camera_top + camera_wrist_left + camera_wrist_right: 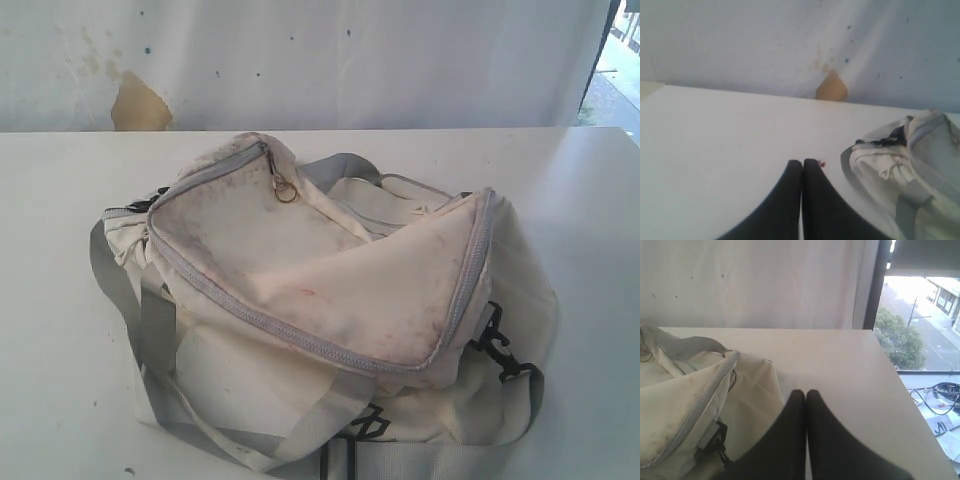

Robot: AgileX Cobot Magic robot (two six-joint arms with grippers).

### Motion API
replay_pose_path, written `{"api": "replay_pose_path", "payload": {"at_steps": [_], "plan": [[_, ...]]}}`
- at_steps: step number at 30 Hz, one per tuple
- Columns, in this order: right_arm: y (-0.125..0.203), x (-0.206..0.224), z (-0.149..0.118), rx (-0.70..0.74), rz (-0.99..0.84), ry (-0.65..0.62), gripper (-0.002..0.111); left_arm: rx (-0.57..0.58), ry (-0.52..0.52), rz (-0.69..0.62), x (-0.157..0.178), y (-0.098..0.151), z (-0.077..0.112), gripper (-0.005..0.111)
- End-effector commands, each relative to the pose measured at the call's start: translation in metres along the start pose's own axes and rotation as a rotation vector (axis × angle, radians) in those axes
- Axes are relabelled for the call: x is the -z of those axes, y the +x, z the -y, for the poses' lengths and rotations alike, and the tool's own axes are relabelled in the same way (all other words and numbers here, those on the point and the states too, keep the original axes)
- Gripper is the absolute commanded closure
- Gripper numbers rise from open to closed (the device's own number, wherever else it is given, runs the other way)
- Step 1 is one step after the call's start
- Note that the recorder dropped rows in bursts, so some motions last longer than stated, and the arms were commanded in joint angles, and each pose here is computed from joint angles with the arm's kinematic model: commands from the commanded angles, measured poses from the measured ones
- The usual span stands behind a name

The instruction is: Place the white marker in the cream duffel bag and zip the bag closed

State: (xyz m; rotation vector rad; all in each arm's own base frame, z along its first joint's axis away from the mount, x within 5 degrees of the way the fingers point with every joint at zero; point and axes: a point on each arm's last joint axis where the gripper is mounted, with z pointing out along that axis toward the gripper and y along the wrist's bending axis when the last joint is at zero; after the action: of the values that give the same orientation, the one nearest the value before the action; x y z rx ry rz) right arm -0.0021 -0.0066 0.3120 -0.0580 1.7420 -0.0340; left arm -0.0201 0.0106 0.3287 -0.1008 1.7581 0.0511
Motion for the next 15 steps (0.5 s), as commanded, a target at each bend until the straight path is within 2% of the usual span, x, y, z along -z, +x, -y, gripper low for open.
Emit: {"api": "replay_pose_path", "payload": {"at_steps": [1,5,8,15], "plan": [[0.010,-0.015,-0.002,0.011,0.048,0.003,0.108,0.020,0.044,0.170,-0.004,-0.011,0.004,0.107],[0.021,-0.032,-0.005,0.017,0.133,-0.008,0.108,0.020,0.079,0.355,-0.018,-0.013,0.008,0.107],[0.031,-0.042,-0.007,0.021,0.172,-0.016,0.108,0.014,0.096,0.424,-0.033,-0.002,0.011,0.107],[0.061,-0.063,-0.012,0.030,0.246,-0.036,0.108,0.003,0.105,0.315,-0.071,0.050,0.015,0.107]]}}
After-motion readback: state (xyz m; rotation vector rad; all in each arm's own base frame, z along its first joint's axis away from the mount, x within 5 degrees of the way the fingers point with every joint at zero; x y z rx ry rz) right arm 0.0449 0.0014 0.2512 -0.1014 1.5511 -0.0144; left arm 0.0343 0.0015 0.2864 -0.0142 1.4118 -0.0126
